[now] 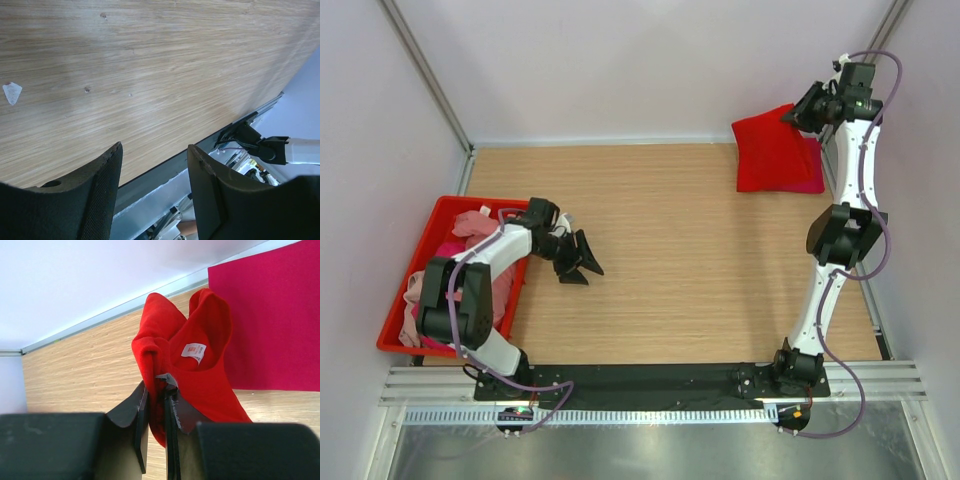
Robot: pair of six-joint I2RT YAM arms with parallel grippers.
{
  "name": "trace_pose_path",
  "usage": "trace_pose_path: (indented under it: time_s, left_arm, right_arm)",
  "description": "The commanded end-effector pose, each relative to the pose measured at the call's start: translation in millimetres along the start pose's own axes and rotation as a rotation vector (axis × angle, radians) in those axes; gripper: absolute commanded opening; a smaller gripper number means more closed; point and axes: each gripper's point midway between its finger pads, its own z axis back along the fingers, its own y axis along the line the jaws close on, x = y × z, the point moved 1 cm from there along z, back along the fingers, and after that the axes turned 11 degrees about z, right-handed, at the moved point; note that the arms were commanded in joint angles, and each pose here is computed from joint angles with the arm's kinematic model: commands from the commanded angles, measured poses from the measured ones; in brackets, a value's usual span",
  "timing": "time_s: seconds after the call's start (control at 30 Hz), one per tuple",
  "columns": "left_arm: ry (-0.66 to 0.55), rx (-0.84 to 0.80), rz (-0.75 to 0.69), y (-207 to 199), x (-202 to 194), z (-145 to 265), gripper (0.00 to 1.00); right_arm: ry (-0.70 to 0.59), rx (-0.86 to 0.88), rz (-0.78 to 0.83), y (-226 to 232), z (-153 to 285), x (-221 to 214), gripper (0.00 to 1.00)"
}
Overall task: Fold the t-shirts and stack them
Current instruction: Neatly place the folded tshirt to the corner
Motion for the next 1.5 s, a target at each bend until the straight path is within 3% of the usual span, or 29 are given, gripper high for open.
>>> trace_pose_path:
  time_s: [0.0,0.67,1.47]
  left_arm:
    - [-0.004,-0.046,-0.046,-16,5,5,0.56]
    - [0.012,-0.043,-0.028,-16,8,0,0.55]
    - [0.028,-0.011,0.02,-9,11,-9,0.55]
  right_arm:
    - [-0.106,0.049,0.054,18,22,32,0.01]
    - [-0.149,-0.019,0.044,-19,18,45,0.01]
    - [-0.185,-0.061,0.037,-77,-19,46,0.01]
